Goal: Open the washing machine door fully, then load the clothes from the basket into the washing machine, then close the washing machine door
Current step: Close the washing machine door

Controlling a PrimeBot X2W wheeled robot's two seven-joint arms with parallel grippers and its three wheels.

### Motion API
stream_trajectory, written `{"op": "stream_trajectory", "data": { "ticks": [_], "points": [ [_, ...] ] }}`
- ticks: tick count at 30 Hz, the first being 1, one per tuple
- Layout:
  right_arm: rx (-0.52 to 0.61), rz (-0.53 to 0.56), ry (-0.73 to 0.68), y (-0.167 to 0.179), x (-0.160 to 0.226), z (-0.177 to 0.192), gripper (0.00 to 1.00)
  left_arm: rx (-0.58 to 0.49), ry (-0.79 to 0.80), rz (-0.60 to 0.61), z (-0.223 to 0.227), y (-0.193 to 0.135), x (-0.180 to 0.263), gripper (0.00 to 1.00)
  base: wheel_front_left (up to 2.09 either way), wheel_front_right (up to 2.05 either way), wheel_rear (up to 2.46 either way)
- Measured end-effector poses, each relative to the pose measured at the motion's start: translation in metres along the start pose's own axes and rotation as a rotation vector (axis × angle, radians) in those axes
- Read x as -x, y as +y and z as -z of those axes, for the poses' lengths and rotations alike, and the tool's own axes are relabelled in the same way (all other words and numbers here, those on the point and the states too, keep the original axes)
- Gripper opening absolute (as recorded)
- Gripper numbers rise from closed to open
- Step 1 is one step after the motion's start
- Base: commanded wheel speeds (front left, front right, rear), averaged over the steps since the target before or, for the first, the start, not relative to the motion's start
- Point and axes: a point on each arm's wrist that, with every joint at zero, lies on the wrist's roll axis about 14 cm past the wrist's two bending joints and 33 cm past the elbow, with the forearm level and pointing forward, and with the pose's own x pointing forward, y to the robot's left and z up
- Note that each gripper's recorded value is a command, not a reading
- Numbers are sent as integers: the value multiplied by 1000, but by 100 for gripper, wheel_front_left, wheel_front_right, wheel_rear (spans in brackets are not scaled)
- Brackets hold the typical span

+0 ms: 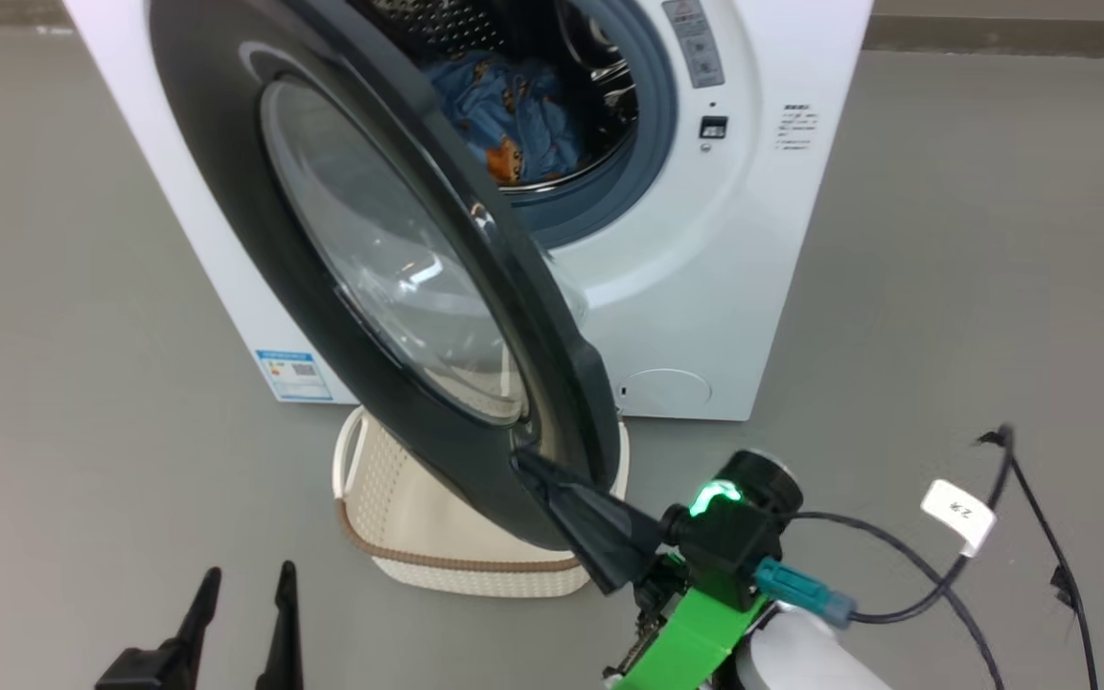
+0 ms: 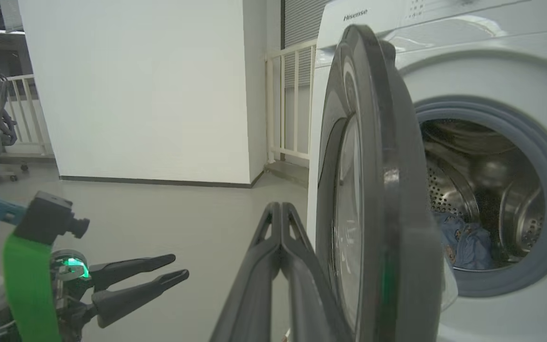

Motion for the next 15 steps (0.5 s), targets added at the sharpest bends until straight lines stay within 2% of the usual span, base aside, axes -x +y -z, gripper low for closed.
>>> {"op": "stream_trajectory", "data": {
  "ticks": [7, 15],
  "points": [
    [-70, 21, 131, -6, 4, 48, 0, 24, -11, -6, -3, -3, -5, 100, 0, 0, 0],
    [-113, 63, 155, -23, -1, 64, 0, 33, -31, -36, -10, 1, -8, 100, 0, 0, 0]
  ]
}}
